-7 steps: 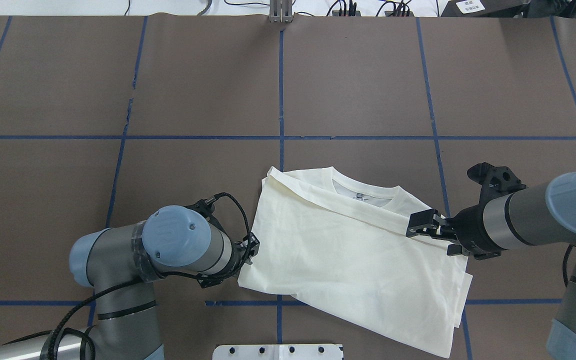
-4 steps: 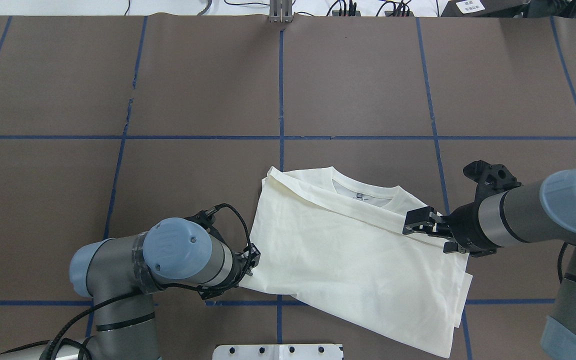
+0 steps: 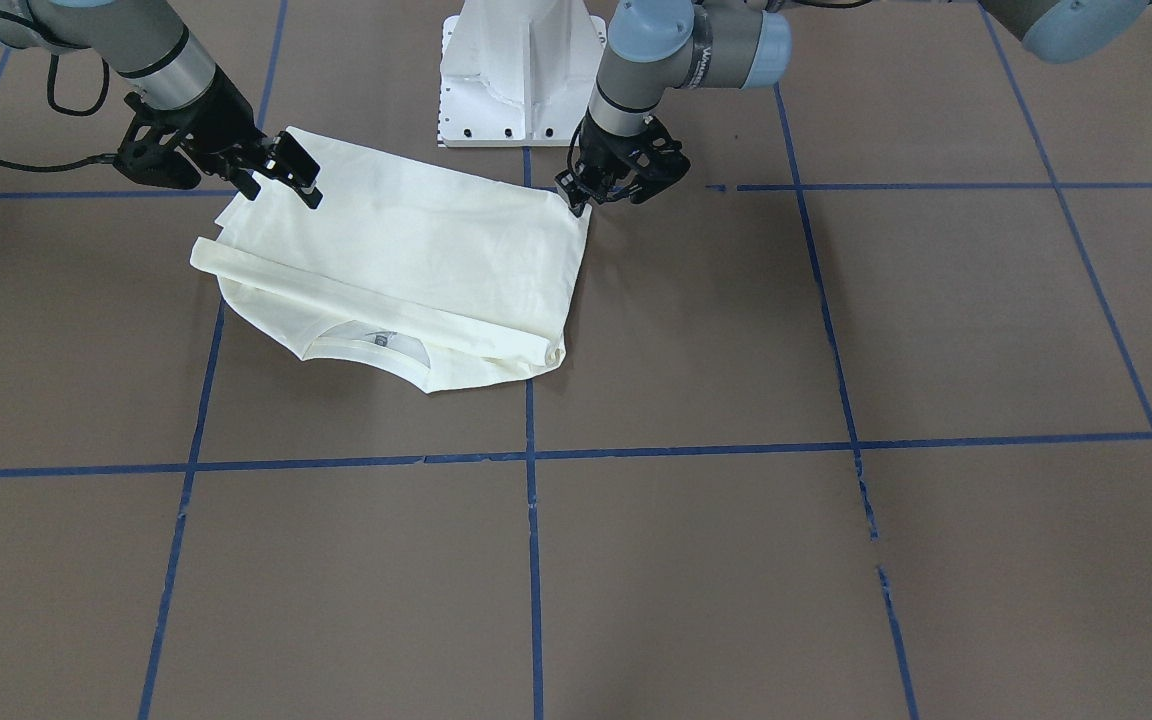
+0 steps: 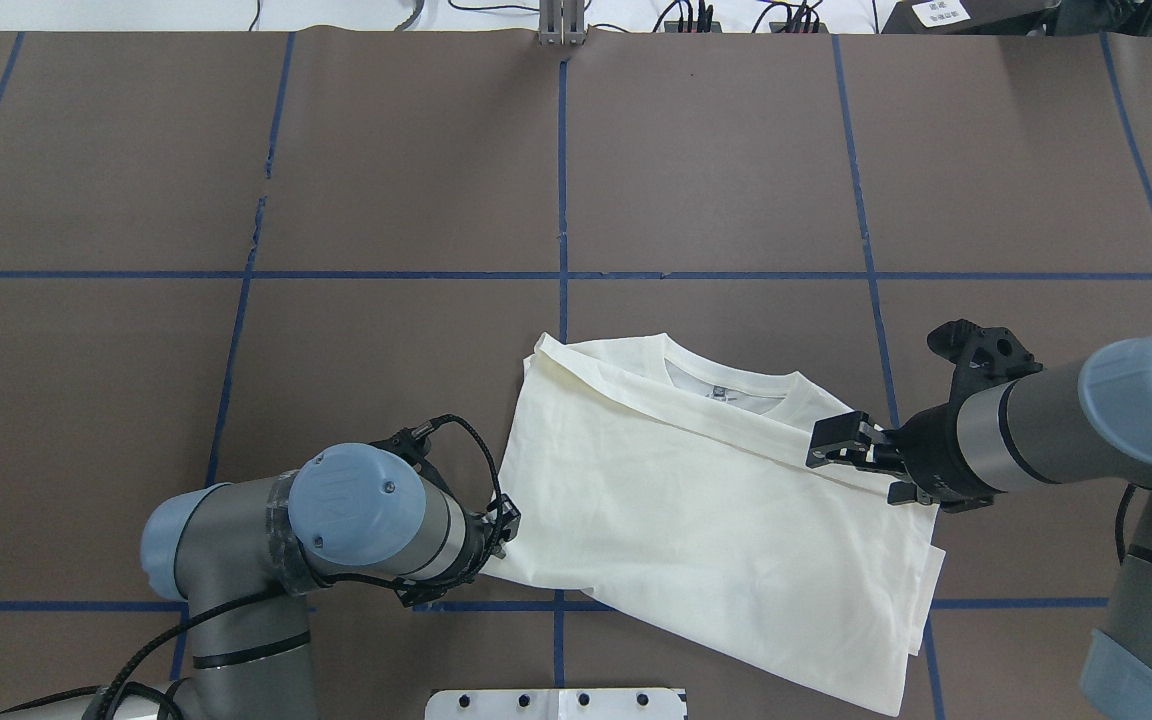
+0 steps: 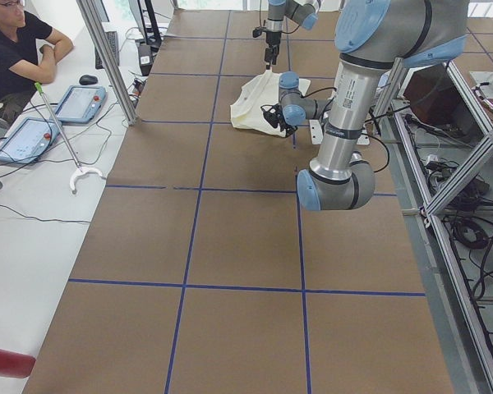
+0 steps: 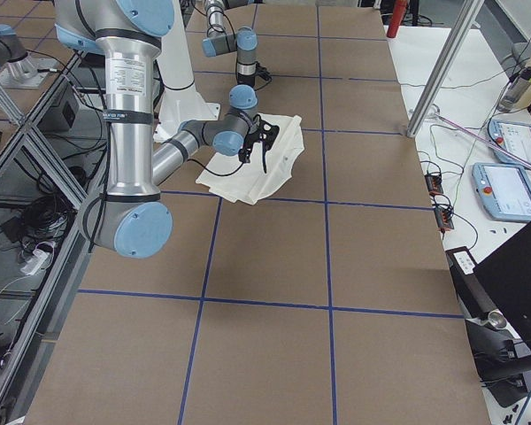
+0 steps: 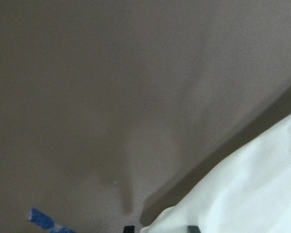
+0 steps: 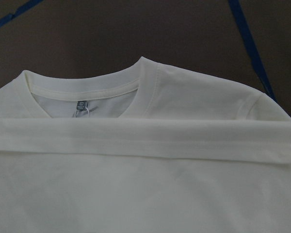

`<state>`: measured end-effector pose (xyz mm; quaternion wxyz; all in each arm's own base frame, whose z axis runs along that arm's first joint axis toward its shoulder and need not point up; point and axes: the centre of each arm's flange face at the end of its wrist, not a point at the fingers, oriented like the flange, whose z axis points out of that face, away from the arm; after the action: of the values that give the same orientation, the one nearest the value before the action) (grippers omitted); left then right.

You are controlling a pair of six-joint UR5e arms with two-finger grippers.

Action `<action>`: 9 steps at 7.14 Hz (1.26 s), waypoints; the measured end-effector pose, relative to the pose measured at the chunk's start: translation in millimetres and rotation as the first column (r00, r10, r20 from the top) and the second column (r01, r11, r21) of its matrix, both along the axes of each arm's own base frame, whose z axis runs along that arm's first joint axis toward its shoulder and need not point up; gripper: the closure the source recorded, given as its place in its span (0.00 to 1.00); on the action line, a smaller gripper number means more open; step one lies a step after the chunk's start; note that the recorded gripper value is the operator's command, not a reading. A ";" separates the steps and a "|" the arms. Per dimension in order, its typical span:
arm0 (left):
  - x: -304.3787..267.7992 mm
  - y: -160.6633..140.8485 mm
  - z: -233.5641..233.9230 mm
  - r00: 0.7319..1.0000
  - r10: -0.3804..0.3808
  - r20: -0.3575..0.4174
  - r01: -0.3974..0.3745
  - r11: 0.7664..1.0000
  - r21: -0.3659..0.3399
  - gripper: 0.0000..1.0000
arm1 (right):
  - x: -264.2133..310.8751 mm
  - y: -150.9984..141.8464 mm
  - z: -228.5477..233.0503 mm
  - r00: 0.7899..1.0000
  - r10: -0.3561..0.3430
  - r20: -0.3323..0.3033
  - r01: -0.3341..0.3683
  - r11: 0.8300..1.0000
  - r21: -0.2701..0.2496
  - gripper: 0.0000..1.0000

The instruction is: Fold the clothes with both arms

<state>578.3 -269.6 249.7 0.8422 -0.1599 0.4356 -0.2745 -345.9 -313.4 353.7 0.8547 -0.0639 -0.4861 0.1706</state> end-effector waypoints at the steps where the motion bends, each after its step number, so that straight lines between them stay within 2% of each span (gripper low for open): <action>1: 1.2 0.4 -0.1 1.000 0.001 0.000 -0.001 1.000 0.000 0.53 | -0.8 -0.5 1.4 1.000 0.000 -0.002 0.000 1.000 -0.001 0.00; 3: 4.9 2.9 -1.3 1.000 0.006 0.000 -0.006 1.000 0.001 0.53 | -1.1 -1.5 3.0 1.000 0.002 -0.005 -0.002 1.000 -0.003 0.00; 4: 5.9 3.4 -1.6 1.000 0.007 0.000 -0.007 1.000 0.001 0.58 | -1.0 -1.8 3.1 1.000 0.002 -0.006 -0.002 1.000 -0.003 0.00; 5: 6.4 3.5 -1.2 1.000 0.007 0.000 -0.007 1.000 0.001 0.73 | -0.7 -2.2 3.4 1.000 0.003 -0.006 -0.003 1.000 -0.003 0.00; 6: 6.5 3.5 -0.6 1.000 0.006 0.002 -0.006 1.000 0.002 0.99 | -0.4 -2.4 3.7 1.000 0.004 -0.007 -0.004 1.000 -0.004 0.00; 9: 5.4 3.3 0.0 1.000 0.010 0.001 -0.010 1.000 0.010 1.00 | 2.2 -4.6 3.5 1.000 0.011 -0.007 -0.011 1.000 -0.003 0.00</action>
<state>583.7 -266.3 249.7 0.8447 -0.1576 0.4356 -0.2681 -343.7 -318.0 357.2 0.8553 -0.0620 -0.4833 0.1761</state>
